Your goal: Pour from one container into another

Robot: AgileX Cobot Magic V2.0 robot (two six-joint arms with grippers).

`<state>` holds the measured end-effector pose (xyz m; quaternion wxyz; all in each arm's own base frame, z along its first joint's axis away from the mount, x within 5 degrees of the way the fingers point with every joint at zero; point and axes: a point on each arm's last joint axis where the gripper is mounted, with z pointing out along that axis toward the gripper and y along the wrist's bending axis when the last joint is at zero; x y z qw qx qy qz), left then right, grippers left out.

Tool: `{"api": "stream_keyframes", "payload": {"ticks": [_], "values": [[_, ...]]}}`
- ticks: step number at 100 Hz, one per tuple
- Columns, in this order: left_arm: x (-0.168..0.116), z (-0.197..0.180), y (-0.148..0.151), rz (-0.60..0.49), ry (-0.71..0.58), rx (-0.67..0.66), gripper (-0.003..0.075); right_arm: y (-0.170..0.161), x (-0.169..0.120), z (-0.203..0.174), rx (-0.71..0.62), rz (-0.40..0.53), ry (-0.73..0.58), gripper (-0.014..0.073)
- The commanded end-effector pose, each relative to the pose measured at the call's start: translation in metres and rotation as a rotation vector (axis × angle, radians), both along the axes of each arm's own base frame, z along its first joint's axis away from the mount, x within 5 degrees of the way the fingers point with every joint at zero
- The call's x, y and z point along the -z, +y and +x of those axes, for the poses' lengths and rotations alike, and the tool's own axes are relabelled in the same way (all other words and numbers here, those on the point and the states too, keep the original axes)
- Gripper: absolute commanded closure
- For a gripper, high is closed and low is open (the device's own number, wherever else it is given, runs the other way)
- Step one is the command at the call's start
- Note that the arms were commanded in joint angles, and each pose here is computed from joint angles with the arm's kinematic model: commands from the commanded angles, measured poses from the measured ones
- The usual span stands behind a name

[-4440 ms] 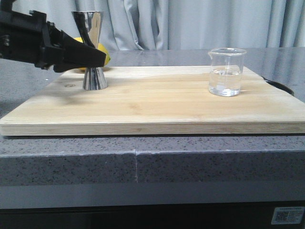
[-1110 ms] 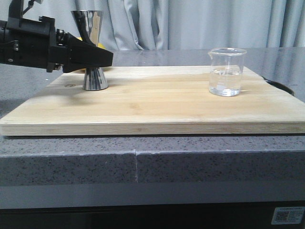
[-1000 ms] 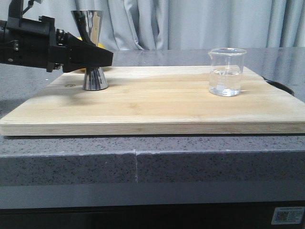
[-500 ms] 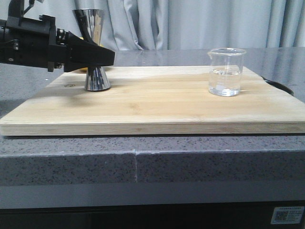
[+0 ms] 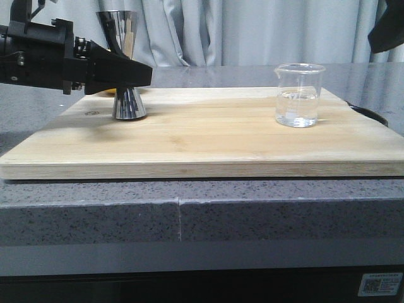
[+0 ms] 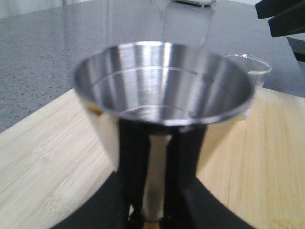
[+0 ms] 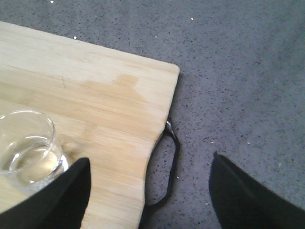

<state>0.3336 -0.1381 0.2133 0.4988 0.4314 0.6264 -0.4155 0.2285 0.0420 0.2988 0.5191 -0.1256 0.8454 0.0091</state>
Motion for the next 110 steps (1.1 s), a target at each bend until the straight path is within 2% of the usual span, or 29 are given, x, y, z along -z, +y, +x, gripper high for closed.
{"api": "stream_keyframes", "payload": {"ticks": [1,15,31,55,78,110], "values": [[-0.041,-0.008,-0.001,-0.147,-0.091,0.05,0.0739,0.001,-0.018,-0.006,-0.021,0.011,-0.134,0.0126],[-0.052,-0.011,-0.001,-0.15,-0.121,0.051,0.0739,-0.003,-0.011,-0.028,-0.026,0.03,-0.185,0.0126],[-0.055,-0.01,-0.001,-0.155,-0.134,0.052,0.0739,-0.007,0.002,-0.055,-0.019,0.105,-0.279,0.0126],[-0.057,-0.01,-0.001,-0.158,-0.14,0.05,0.0739,-0.008,0.024,-0.08,-0.021,0.196,-0.327,0.0126],[-0.057,-0.012,-0.007,-0.159,-0.138,0.07,0.0739,0.007,0.037,-0.082,-0.12,0.236,-0.374,0.0126],[-0.057,-0.015,-0.014,-0.161,-0.137,0.09,0.0739,0.018,0.052,-0.058,-0.14,0.237,-0.382,0.0125]]}}
